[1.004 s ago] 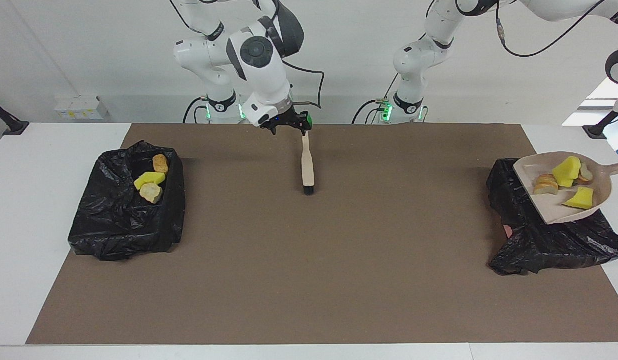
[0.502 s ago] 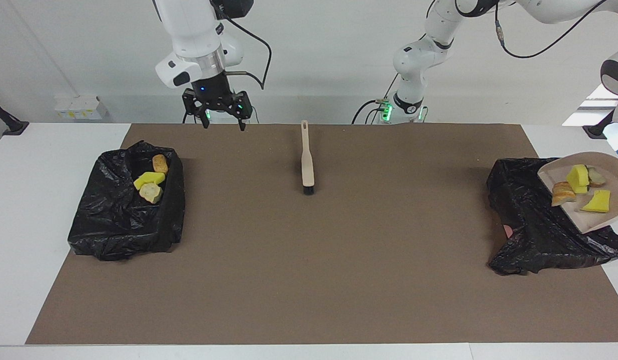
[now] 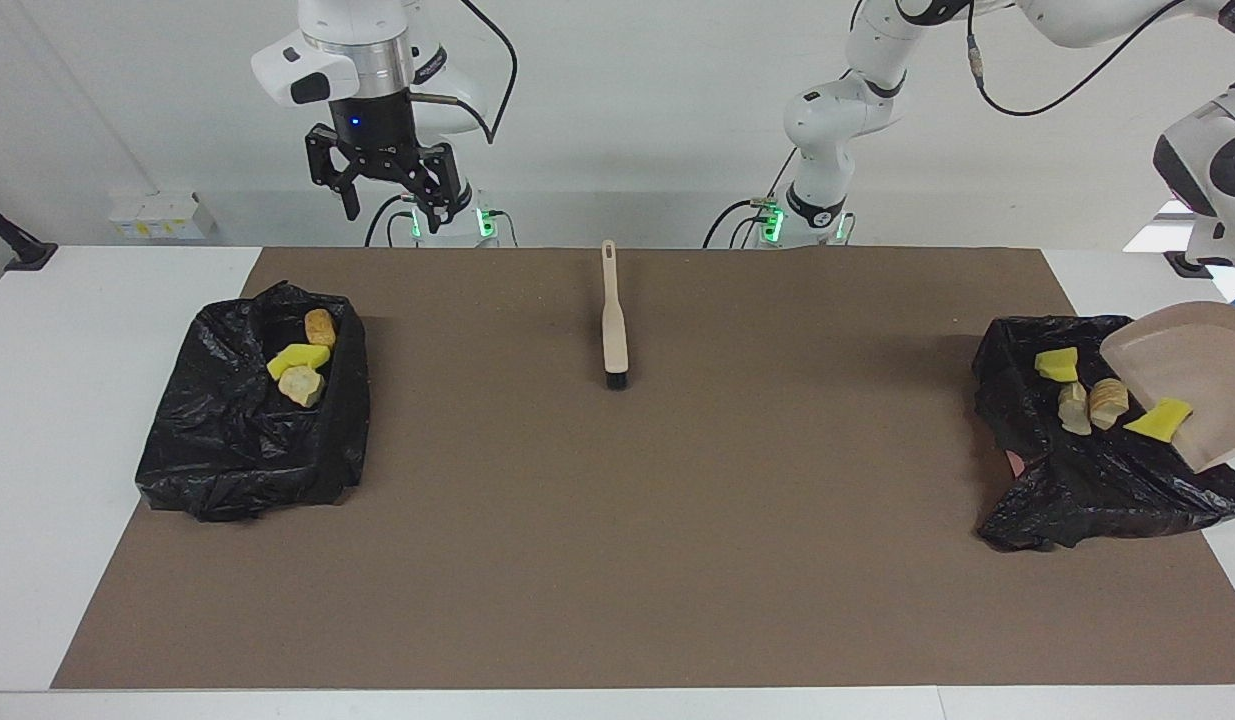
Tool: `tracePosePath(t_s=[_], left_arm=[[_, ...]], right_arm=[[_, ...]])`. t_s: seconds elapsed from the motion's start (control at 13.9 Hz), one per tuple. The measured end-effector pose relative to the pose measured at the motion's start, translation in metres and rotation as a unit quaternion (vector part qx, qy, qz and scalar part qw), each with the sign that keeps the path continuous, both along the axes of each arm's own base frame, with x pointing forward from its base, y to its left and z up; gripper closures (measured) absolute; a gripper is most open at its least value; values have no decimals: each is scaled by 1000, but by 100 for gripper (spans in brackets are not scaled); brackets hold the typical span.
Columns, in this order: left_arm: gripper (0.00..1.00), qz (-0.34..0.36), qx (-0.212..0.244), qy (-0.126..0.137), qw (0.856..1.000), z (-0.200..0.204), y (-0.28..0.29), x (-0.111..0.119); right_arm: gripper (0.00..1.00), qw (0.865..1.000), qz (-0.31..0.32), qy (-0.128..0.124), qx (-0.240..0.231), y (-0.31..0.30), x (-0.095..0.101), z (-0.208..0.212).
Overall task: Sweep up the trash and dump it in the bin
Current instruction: 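Tip the dustpan over the bag while the right gripper sets the brush down, then bring the empty dustpan back to the table center with the left gripper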
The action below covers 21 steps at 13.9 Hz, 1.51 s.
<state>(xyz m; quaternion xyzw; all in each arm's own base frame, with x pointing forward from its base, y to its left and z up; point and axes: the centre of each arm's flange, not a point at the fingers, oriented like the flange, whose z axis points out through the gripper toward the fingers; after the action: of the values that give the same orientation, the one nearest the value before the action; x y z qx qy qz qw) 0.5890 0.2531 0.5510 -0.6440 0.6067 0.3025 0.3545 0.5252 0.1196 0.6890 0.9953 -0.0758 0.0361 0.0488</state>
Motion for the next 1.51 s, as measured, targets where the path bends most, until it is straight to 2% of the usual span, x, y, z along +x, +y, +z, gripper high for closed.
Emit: tracePosePath(t_s=[0.14,0.36,0.57,0.79,0.93,1.15,1.36,1.51], left_arm=[[69,-1,12,-11,1000,18,-3,-7],[69,3,11,-32,999,48,-13,-19],[69,37,-64,-43,996,42,-47,-19],[69,75,-148,-67,984,25,-79,-16],[69,104,-218,-85,967,14,-90,-15],[69,163,-295,-105,936,-2,-115,-16],[69,249,-321,-132,904,-26,-164,-20],[69,312,-339,-150,875,-40,-194,-24]], right_arm=[[0,1000,-3,13,2,-3,8,0],[0,1000,-9,20,5,-9,19,-5],[0,999,-19,24,19,-20,20,-6],[0,998,-34,41,32,-43,15,-15],[0,998,-29,52,31,-50,9,-23],[0,998,-27,50,30,-48,6,-25],[0,998,-27,50,30,-48,5,-26],[0,998,-27,50,30,-48,5,-26]])
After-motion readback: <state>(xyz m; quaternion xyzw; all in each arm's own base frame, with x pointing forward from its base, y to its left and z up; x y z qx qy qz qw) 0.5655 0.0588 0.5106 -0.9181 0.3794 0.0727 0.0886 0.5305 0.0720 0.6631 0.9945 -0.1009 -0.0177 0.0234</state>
